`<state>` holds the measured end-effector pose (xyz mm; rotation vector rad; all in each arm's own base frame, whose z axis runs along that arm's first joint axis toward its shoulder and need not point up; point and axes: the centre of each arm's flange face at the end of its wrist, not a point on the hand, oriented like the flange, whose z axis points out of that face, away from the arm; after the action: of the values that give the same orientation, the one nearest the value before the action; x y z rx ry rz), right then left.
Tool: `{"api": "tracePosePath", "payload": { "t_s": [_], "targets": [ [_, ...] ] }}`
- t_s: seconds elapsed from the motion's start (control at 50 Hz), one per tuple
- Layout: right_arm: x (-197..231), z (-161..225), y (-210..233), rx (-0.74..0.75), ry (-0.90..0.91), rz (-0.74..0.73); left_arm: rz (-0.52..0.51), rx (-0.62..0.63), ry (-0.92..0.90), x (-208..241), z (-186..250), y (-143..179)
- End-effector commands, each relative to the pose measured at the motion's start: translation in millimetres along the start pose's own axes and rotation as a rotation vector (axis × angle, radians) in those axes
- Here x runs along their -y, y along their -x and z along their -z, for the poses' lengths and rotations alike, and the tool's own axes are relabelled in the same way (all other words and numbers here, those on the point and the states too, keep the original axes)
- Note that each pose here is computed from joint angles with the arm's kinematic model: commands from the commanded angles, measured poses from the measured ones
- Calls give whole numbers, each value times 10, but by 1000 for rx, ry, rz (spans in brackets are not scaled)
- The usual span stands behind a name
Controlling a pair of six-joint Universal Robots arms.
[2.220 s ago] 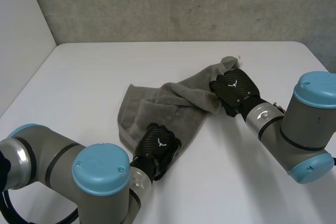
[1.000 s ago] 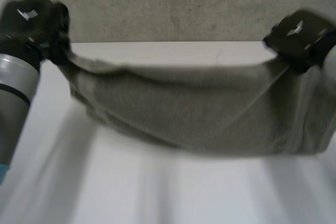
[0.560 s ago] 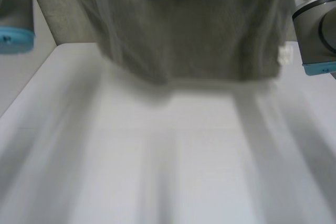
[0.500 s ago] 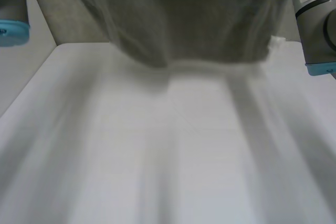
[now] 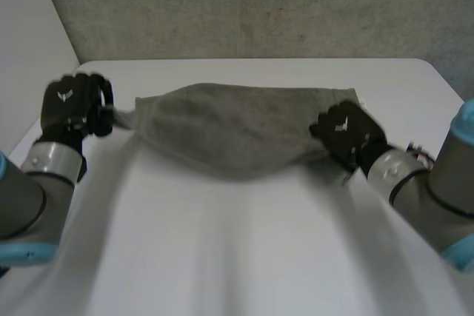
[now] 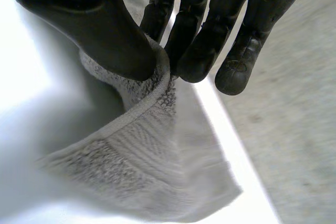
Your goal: Fold the towel.
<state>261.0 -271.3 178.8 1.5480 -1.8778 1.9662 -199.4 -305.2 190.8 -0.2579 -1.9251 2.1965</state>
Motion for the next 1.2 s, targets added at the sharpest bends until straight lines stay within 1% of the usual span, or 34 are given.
{"api": "tracePosePath", "payload": {
  "t_s": [0.02,0.1,0.14,0.16,0.2,0.22,0.24,0.26,0.3,0.36,0.52,0.74,0.8,0.84,0.9,1.2],
  "targets": [
    [-222,15,231,61,65,-38,6,-14,79,-190,179,16],
    [-238,6,241,64,71,-50,3,15,80,-196,155,116],
    [-251,6,229,57,76,-100,2,23,79,-193,143,142],
    [-252,6,229,57,76,-101,2,23,79,-193,143,142],
    [-286,0,184,41,86,-186,3,35,80,-198,136,183],
    [-287,0,184,41,86,-187,5,51,82,-203,126,234],
    [-319,-5,143,26,94,-234,3,64,81,-204,115,280],
    [-319,-5,142,26,94,-234,3,64,81,-204,114,281],
    [-371,-16,78,1,101,-315,2,83,84,-213,106,346],
    [-416,-28,3,-36,107,-357,1,92,84,-213,100,377],
    [-472,-47,-94,-124,138,-345,0,112,84,-215,92,444],
    [-503,-2,-53,-106,173,-358,-2,104,89,-219,139,412],
    [-517,44,-13,-81,213,-372,-1,100,90,-221,149,395],
    [-530,95,50,-37,251,-394,-2,98,89,-220,148,394],
    [-542,117,79,-23,268,-400,-1,97,90,-224,149,389],
    [-596,76,-21,-78,251,-389,-3,95,90,-223,154,383]
  ]
}}
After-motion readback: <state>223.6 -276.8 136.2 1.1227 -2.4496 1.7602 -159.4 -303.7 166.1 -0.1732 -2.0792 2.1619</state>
